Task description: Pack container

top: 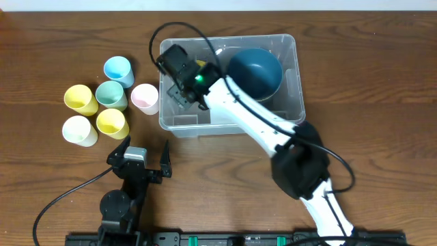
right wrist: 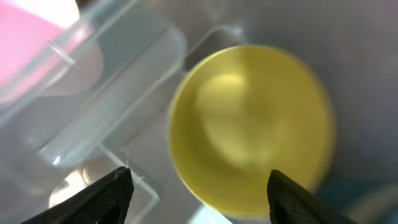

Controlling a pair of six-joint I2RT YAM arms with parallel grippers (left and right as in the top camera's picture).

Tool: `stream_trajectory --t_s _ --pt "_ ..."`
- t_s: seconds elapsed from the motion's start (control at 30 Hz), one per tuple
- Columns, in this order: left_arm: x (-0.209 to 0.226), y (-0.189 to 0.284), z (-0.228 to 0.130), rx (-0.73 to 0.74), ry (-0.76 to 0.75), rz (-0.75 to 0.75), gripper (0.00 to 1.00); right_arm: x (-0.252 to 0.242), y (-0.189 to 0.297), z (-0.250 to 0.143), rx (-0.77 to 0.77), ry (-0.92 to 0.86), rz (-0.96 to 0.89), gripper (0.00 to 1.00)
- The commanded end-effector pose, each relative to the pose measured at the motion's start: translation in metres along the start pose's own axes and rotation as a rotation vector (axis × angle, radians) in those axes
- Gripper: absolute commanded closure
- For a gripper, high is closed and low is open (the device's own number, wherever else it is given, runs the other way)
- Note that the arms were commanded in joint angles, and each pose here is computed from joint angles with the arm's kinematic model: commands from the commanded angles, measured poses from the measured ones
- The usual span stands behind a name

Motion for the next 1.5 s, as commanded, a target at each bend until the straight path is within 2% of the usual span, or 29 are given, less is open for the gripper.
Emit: stream_trajectory --t_s 0.0,0.1,0.3,0.47,0.6,0.8,1.07,1.23,1.37,1.47 --pt "0.001 -0.001 -0.011 0.047 0.001 -0.001 0.02 -0.037 0.072 0.018 -0.132 -0.063 -0.063 0.29" --pt "0.001 -0.001 -0.011 0.047 0.001 -0.001 0.02 -0.062 0.101 0.017 -0.164 -0.131 -0.088 0.28" --pt "0.001 -0.001 -0.011 0.047 0.001 -0.001 0.02 -0.146 0.138 -0.005 -0.177 -0.349 -0.225 0.18" --pt "0.001 -0.001 -0.011 0.046 0.0 0.002 0.02 -0.231 0.136 -0.05 -0.101 -0.635 -0.336 0.12" --pt "0.009 0.0 -0.012 0.05 -0.021 0.098 0.02 -0.292 0.133 -0.095 -0.044 -0.892 -0.398 0.04" --pt "0.009 0.0 -0.012 0.052 -0.04 0.096 0.02 -0.348 0.127 -0.159 0.052 -1.131 -0.425 0.01" --pt "0.009 0.0 -0.012 0.053 -0.04 0.096 0.02 -0.378 0.105 -0.212 0.166 -1.272 -0.347 0.01" --pt "0.006 0.0 0.0 -0.014 -0.007 0.068 0.02 -0.376 0.098 -0.215 0.191 -1.284 -0.303 0.01" --pt "0.005 0.008 0.013 0.029 0.067 0.07 0.02 -0.376 0.098 -0.215 0.192 -1.284 -0.302 0.01" --pt "0.004 0.024 0.036 0.069 0.15 0.076 0.02 -0.376 0.098 -0.215 0.191 -1.284 -0.302 0.01"
Point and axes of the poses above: each gripper's point midway between its finger pads, its own y axis back along the fingers, its own x axis along the line the jaws close on, z = x × y, the point moved 9 cm from there along y, back along the fingers, and after that the axes turned 1 degree about y, right-handed, at the moved point
